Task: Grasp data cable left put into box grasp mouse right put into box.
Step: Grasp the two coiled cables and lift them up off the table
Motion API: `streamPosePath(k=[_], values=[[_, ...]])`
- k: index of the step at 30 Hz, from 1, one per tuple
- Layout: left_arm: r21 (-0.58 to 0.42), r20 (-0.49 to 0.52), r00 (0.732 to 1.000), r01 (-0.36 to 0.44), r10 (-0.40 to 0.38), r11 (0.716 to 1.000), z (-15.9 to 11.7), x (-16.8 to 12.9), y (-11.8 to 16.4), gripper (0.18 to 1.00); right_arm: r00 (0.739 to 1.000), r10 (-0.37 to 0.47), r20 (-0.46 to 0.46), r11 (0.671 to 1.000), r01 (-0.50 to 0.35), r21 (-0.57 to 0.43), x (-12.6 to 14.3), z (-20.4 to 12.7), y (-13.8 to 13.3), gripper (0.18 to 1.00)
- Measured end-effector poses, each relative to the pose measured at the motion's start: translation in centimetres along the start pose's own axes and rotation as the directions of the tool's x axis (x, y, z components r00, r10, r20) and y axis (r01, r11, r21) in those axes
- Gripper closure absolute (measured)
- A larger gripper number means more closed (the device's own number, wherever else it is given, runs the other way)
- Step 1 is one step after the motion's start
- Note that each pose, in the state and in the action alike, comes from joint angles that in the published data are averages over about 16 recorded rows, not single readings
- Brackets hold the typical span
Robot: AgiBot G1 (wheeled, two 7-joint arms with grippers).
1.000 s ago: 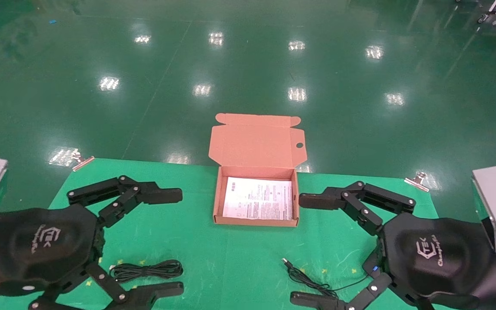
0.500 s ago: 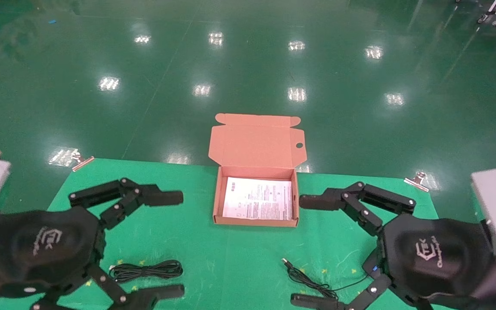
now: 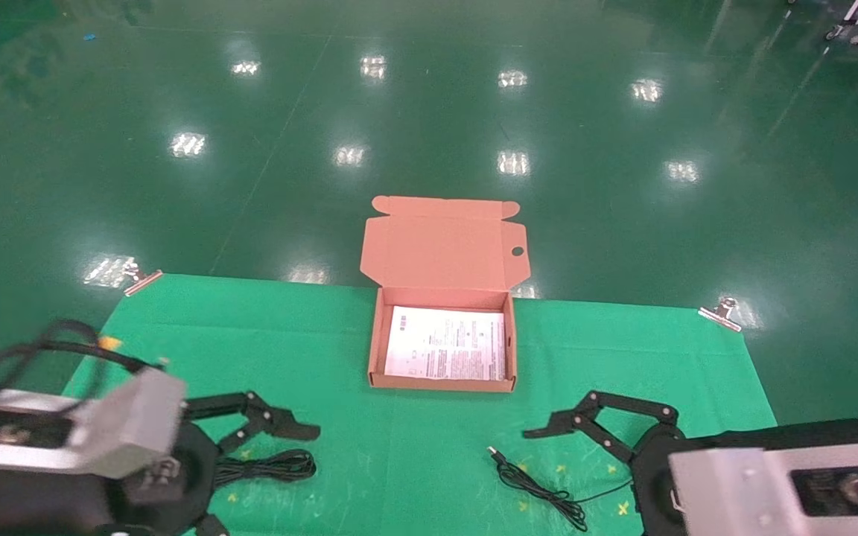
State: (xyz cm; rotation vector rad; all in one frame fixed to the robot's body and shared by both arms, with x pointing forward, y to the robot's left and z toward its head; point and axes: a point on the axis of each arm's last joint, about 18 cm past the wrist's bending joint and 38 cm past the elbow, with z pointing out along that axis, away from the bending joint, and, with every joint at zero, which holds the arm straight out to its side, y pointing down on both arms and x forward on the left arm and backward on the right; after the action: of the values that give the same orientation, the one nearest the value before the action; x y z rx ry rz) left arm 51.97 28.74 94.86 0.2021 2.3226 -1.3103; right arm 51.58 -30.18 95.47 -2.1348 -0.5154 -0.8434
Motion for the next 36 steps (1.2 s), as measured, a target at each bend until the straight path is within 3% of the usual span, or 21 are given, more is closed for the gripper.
streamPosePath(k=[4,7,14,18,22,27,36], values=[[-0.145,-0.026,0.999,-0.034,0.031,0.989,1.6,-0.9,1.4,0.184,0.994,-0.091,0.064,0.985,0.1,-0.143,0.3,1.3,1.9,0.179],[-0.255,-0.045,0.997,-0.067,0.057,0.965,2.8,-1.6,2.6,0.184,0.982,-0.145,0.12,0.956,0.171,-0.238,0.6,2.3,3.4,0.179],[-0.476,-0.069,0.99,-0.14,0.122,0.868,5.1,-3.8,5.8,0.184,0.953,-0.208,0.22,0.874,0.282,-0.395,1.1,4.9,6.4,0.179],[-0.561,-0.062,0.988,-0.154,0.144,0.813,6.1,-5.1,7.6,0.184,0.947,-0.215,0.238,0.837,0.304,-0.455,1.2,6.4,7.8,0.179],[-0.613,-0.035,0.989,-0.134,0.143,0.779,6.9,-6.1,9.2,0.184,0.951,-0.208,0.23,0.811,0.299,-0.503,1.4,7.8,8.9,0.179],[-0.64,0.016,0.993,-0.076,0.113,0.764,7.6,-7.4,10.8,0.184,0.965,-0.18,0.189,0.797,0.256,-0.547,1.8,9.4,10.1,0.179],[-0.63,0.125,0.992,0.076,0.004,0.773,8.5,-9.3,13.2,0.184,0.992,-0.082,0.1,0.81,0.125,-0.573,2.3,11.8,11.6,0.179]])
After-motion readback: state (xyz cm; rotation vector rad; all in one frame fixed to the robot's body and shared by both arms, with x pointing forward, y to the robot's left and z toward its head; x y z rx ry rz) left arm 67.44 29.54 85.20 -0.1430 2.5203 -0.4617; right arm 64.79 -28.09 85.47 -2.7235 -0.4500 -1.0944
